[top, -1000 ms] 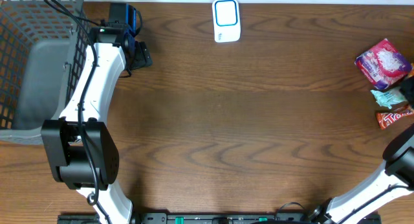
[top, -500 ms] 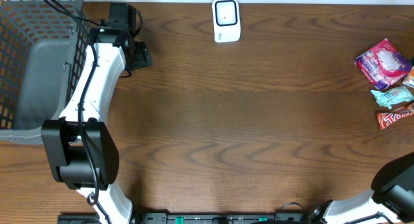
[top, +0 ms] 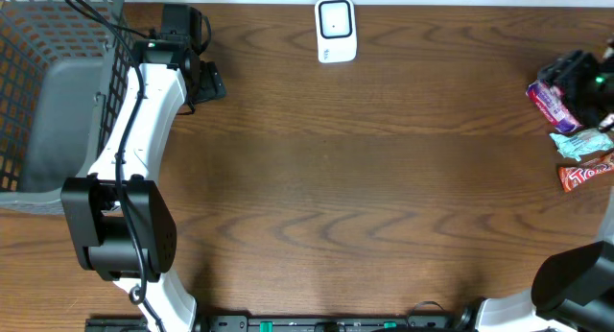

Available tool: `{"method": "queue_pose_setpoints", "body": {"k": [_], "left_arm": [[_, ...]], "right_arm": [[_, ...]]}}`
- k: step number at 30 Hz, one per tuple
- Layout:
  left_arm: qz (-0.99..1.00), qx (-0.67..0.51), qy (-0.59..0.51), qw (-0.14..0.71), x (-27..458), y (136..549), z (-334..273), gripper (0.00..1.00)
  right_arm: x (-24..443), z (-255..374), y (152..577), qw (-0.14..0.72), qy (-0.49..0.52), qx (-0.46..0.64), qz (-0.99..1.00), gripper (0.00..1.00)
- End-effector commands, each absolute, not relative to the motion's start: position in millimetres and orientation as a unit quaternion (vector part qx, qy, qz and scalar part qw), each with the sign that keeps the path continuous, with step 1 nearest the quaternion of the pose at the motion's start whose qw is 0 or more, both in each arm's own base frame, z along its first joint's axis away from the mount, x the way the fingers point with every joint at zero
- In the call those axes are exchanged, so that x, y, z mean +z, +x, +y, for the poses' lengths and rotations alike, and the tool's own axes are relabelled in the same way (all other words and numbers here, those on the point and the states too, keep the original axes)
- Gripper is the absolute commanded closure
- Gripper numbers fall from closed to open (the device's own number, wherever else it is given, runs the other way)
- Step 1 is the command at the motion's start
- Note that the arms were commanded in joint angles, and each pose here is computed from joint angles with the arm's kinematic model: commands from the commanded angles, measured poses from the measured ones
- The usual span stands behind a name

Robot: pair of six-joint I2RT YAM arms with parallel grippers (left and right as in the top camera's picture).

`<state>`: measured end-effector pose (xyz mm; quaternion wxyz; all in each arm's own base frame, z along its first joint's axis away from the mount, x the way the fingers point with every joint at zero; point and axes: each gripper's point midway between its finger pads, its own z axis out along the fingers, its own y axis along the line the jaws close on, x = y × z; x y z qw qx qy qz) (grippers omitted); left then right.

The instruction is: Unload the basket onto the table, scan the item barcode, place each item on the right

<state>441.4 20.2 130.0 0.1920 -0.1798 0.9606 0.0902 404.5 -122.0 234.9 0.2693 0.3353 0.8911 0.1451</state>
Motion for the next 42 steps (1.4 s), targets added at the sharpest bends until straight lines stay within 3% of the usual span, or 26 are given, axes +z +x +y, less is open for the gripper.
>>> {"method": "queue_pose_setpoints", "body": {"k": [1,11,14,17,19,21,22,42], "left_arm": [[0.960,0.095,-0.179,0.191,130.4,439.5,22.0,0.01],[0.960,0.095,-0.179,0.191,130.4,439.4,22.0,0.01],[0.960,0.095,-0.179,0.191,130.4,439.5,22.0,0.01],[0.960,0.095,-0.179,0.191,130.4,439.4,22.0,0.01],[0.960,0.095,-0.179,0.191,130.4,439.4,22.0,0.01],[0.960,0.095,-0.179,0.191,130.4,439.4,22.0,0.01],[0.960,0.095,-0.179,0.191,130.4,439.4,22.0,0.01],[0.960,0.095,-0.179,0.191,130.4,439.5,22.0,0.01]], "right_arm": [[235.2,-99.6,397.7,0.267,0.296,0.132,0.907,0.32],[205.9,-61.7,369.6,0.271,0.248,0.087,0.926,0.32],[196.3,-42.3,363.8,0.302,0.216,0.091,0.924,0.32],[190.9,-16.8,361.2,0.354,0.150,0.095,0.918,0.41],[189.0,3.4,358.4,0.393,0.099,0.099,0.909,0.41],[188.1,19.9,356.0,0.427,0.064,0.105,0.896,0.09],[187.5,24.6,355.3,0.441,0.056,0.106,0.889,0.01],[174.7,28.2,357.1,0.469,0.050,0.102,0.876,0.01]]}}
